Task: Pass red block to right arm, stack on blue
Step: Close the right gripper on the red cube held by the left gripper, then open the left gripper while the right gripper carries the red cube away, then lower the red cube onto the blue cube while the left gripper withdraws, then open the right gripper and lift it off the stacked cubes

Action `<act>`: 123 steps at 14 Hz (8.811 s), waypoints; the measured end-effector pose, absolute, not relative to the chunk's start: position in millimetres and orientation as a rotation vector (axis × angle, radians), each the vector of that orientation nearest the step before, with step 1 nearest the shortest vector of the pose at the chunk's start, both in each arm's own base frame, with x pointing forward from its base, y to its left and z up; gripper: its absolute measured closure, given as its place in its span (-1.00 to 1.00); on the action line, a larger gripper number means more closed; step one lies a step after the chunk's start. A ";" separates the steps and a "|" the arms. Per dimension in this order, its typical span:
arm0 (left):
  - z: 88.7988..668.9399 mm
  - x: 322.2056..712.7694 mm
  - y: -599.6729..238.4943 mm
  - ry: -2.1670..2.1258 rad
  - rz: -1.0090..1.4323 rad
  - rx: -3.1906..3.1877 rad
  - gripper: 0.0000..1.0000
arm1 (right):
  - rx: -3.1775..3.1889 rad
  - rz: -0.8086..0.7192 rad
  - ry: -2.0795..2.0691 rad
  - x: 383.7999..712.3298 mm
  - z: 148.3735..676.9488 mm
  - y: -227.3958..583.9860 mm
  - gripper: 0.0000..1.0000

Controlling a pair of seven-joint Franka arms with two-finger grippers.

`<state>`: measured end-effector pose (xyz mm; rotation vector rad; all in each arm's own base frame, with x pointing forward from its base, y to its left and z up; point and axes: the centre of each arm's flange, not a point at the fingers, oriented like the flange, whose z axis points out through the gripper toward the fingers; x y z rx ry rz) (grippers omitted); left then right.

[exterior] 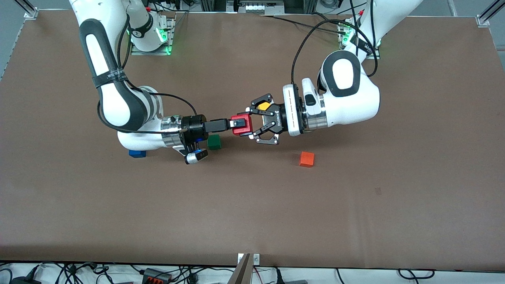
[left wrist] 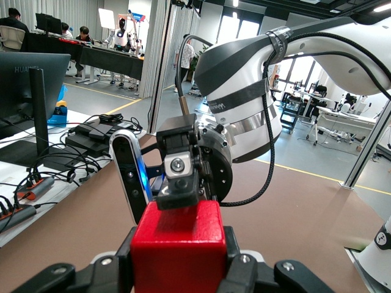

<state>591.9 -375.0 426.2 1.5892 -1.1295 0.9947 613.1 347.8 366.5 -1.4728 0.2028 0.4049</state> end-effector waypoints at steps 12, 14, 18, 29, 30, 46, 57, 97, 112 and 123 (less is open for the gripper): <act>426.9 591.7 -375.1 -1.117 0.999 1.591 -0.78 | -1.479 0.321 0.127 612.3 364.2 348.8 -0.12; 426.9 591.7 -375.1 -1.118 0.999 1.591 -1.00 | -1.479 0.321 0.127 612.3 364.2 348.9 -0.12; 426.9 594.4 -370.8 -1.114 1.004 1.594 -1.00 | -1.480 0.303 0.111 612.5 364.1 348.5 -0.12; 430.9 610.6 -334.1 -1.289 0.932 1.549 -1.00 | -1.850 0.278 -0.029 634.7 333.3 250.8 -0.12; 432.9 612.8 -327.2 -1.335 0.882 1.563 -1.00 | -1.912 0.290 -0.056 634.8 328.3 239.6 -0.12; 401.4 588.4 -263.3 -1.360 -0.231 2.395 -1.00 | -2.989 0.561 -0.209 633.9 312.3 95.1 -0.12; 520.9 616.0 -176.0 -0.738 -0.316 3.052 -1.00 | -3.197 0.374 -0.146 595.0 300.2 89.3 -0.12; 618.0 553.4 -40.3 -0.060 0.033 3.158 -1.00 | -3.249 -0.068 -0.029 566.1 236.2 62.2 -0.12; 617.9 553.2 -40.3 -0.061 0.030 3.158 -1.00 | -3.240 -0.077 0.031 585.8 308.6 56.2 -1.00; 618.0 553.1 -40.4 -0.061 0.030 3.158 -1.00 | -3.256 0.030 0.117 627.9 471.8 40.5 -1.00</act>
